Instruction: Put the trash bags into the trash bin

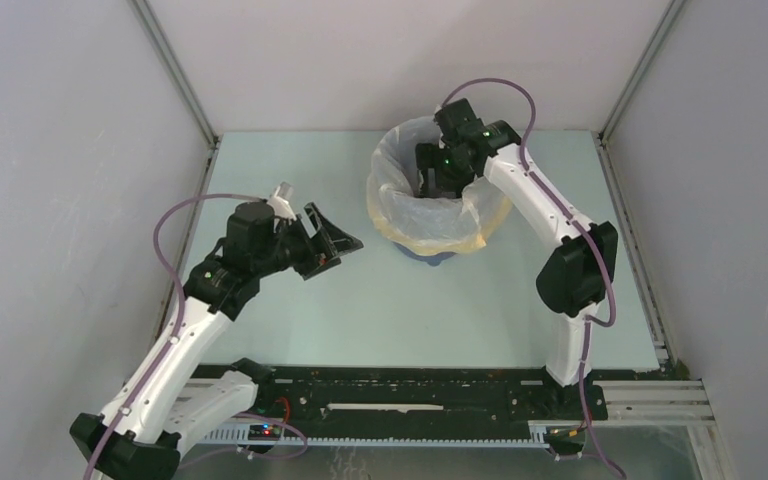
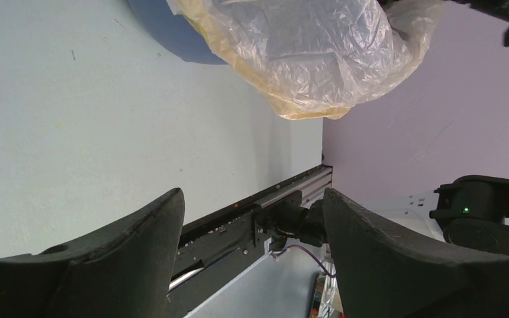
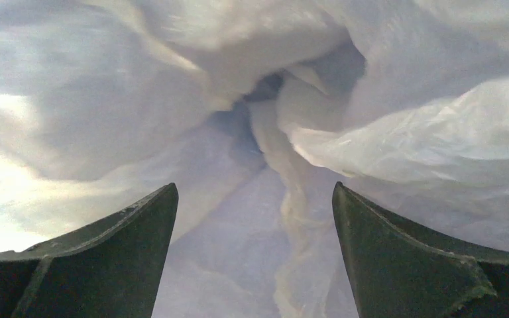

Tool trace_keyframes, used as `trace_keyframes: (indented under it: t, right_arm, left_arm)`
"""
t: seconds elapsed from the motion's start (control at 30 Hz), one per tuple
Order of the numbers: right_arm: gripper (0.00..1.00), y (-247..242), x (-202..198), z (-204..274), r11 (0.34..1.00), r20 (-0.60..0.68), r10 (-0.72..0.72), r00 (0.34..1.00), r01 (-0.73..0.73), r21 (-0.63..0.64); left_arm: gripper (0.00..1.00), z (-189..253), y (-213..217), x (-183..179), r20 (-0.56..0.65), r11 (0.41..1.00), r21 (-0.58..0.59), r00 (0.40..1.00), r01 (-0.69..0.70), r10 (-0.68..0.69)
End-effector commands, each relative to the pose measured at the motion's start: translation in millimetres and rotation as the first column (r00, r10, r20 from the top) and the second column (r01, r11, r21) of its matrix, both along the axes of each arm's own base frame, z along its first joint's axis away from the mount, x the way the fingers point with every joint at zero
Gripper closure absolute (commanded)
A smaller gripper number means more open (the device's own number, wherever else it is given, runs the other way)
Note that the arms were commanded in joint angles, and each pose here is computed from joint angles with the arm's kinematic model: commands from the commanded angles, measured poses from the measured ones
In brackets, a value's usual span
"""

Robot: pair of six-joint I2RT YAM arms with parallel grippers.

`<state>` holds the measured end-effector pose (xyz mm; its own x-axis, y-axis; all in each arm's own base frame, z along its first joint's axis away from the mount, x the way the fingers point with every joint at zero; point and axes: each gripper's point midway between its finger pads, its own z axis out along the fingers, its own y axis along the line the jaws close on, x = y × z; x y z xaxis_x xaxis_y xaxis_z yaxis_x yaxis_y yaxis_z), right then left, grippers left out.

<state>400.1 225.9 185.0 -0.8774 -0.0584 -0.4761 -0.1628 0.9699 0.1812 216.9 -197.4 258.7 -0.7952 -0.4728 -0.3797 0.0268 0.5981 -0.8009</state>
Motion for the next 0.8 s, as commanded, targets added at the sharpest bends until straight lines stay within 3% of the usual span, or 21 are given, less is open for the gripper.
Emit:
trace_keyframes:
  t: [0.0,0.17,0.5,0.77]
  right_arm:
    - [0.05,25.1,3.5,71.2,0.996,0.156,0.013,0.988,-0.027,0.089]
    - [0.08,37.4,0.3,62.4,0.996,0.124,0.019,0.992,-0.030,0.088]
    - [0.07,122.5,-12.5,66.7,0.954,0.208,0.234,0.950,-0.265,0.137]
    - [0.07,65.4,-11.9,69.8,0.986,0.164,0.133,0.977,-0.147,0.077]
  left_arm:
    - [0.19,-3.5,-2.3,-3.1,-0.002,1.000,-0.026,1.000,0.002,-0.002]
    - [0.19,-1.5,-2.0,-4.1,0.003,0.999,-0.034,1.000,-0.001,0.001]
    - [0.19,-1.4,-0.4,-8.0,0.004,0.999,-0.045,1.000,-0.007,0.007]
    - [0.19,-6.8,2.5,-12.4,-0.009,0.999,-0.045,1.000,-0.018,0.018]
